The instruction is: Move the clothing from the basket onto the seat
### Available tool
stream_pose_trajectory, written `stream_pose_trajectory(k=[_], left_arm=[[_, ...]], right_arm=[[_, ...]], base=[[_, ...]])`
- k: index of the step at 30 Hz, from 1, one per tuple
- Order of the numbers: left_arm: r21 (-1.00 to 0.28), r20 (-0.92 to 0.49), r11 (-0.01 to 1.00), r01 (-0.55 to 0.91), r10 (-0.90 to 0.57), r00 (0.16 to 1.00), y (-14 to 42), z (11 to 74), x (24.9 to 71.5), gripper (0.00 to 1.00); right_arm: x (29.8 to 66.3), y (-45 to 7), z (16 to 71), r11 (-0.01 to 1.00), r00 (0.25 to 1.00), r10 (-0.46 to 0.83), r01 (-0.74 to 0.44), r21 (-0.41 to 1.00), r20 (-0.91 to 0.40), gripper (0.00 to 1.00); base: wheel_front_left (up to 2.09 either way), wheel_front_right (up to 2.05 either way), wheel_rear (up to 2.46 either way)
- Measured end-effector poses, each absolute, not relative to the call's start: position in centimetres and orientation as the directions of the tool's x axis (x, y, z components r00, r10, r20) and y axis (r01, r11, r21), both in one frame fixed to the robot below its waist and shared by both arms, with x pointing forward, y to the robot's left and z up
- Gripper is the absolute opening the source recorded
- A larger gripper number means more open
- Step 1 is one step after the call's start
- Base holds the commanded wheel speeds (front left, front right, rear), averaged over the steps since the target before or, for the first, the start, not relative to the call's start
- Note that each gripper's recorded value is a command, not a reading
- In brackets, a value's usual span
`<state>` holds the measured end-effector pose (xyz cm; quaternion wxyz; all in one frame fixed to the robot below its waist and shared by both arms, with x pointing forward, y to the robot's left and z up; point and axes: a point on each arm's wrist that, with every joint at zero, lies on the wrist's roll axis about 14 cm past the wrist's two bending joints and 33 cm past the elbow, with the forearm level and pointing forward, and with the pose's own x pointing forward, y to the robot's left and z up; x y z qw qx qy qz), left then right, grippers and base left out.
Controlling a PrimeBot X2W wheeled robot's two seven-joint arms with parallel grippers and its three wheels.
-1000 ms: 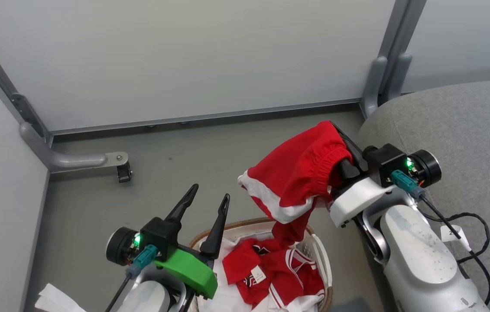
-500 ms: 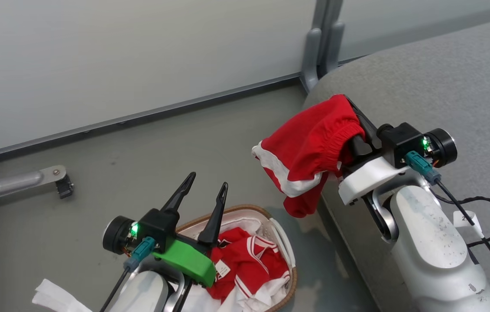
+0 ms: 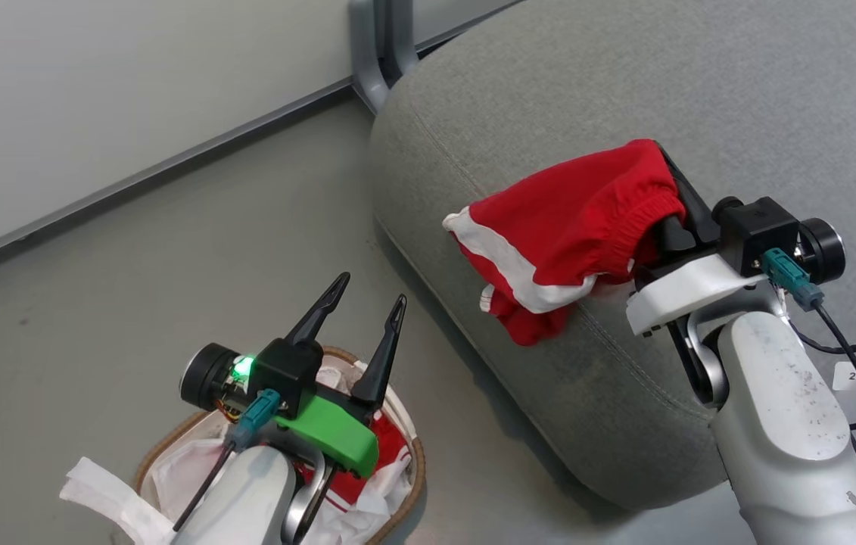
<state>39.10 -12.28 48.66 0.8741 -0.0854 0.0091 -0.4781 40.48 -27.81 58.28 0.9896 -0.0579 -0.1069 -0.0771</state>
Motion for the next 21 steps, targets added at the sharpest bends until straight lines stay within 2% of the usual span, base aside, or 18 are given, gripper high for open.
stream_pose_trajectory(k=[8, 14, 21], left_arm=[[-0.207, 0.042, 0.472, 0.857, -0.871, 0.49, -14.3, 46.3, 39.3, 1.0], [-0.215, 0.037, 0.499, 0.84, -0.855, 0.517, -13.3, 45.5, 40.6, 1.0], [-0.22, 0.019, 0.543, 0.81, -0.828, 0.56, -11.4, 44.0, 42.5, 1.0]], right_arm=[[40.8, -30.8, 57.1, 0.958, 0.959, -0.216, 0.245, -0.152, 0.184, 0.0], [44.4, -30.4, 60.4, 0.944, 0.948, -0.172, 0.236, -0.23, 0.267, 0.0], [49.3, -30.9, 66.6, 0.911, 0.895, -0.146, 0.288, -0.295, 0.42, 0.0]], base=[[0.0, 0.0, 0.0], [0.0, 0.0, 0.0], [0.0, 0.0, 0.0]])
